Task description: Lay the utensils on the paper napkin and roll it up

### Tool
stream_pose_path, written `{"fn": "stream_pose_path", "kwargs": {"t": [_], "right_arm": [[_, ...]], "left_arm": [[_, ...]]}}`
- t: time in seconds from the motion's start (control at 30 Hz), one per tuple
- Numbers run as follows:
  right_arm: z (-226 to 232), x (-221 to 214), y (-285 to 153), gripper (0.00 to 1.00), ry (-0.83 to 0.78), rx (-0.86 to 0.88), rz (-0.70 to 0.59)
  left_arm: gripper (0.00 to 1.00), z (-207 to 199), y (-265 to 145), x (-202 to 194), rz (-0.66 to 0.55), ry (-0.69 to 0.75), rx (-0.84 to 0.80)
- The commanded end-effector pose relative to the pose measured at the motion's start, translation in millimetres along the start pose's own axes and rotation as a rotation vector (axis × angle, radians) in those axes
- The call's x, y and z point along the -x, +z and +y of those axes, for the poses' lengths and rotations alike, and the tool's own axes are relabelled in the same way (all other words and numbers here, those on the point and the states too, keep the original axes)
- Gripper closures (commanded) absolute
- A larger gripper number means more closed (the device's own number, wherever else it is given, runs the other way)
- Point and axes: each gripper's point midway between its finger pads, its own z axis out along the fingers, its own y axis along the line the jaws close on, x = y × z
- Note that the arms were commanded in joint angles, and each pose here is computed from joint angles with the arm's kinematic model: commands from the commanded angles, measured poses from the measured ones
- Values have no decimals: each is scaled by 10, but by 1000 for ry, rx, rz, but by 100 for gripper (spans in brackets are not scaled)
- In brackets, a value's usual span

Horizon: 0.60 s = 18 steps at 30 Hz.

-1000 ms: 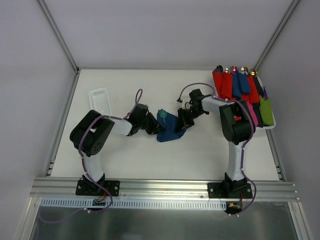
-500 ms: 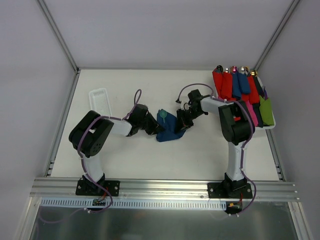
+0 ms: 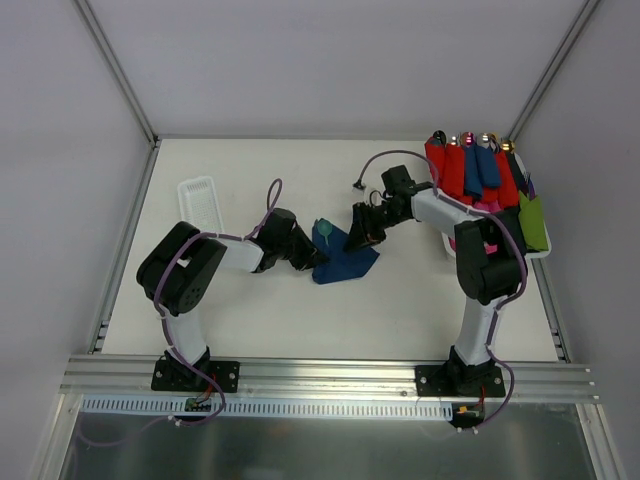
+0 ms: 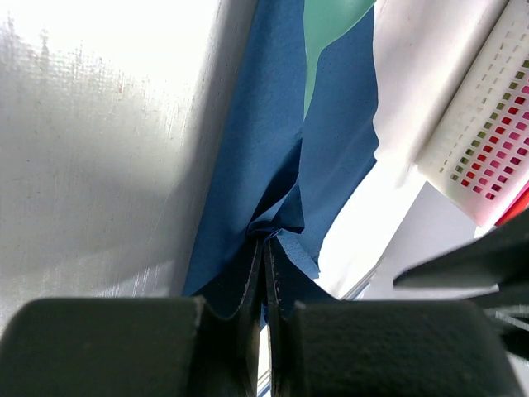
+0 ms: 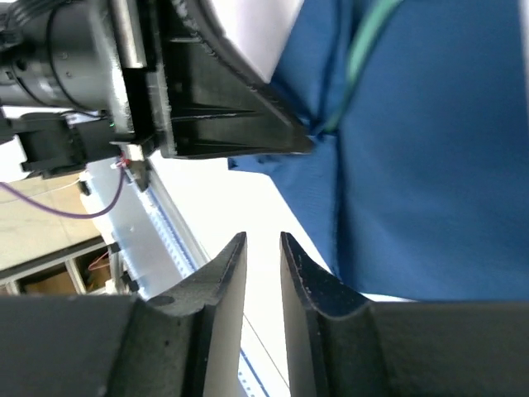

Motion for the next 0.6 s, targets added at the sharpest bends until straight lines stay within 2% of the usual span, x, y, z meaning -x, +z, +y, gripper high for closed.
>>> {"fn": "stream_pose_path", "kwargs": {"t": [0.0, 0.37, 0.57], "right_arm": [[168, -143, 80, 75, 34, 74, 33], [-331, -407, 412, 78, 100, -37, 121], [-432, -486, 500, 80, 111, -72, 148]], "left_arm": [[100, 152, -37, -19, -15, -10, 71], [100, 70, -45, -11, -16, 4, 36], [98, -246, -110, 15, -20, 73, -76]]}}
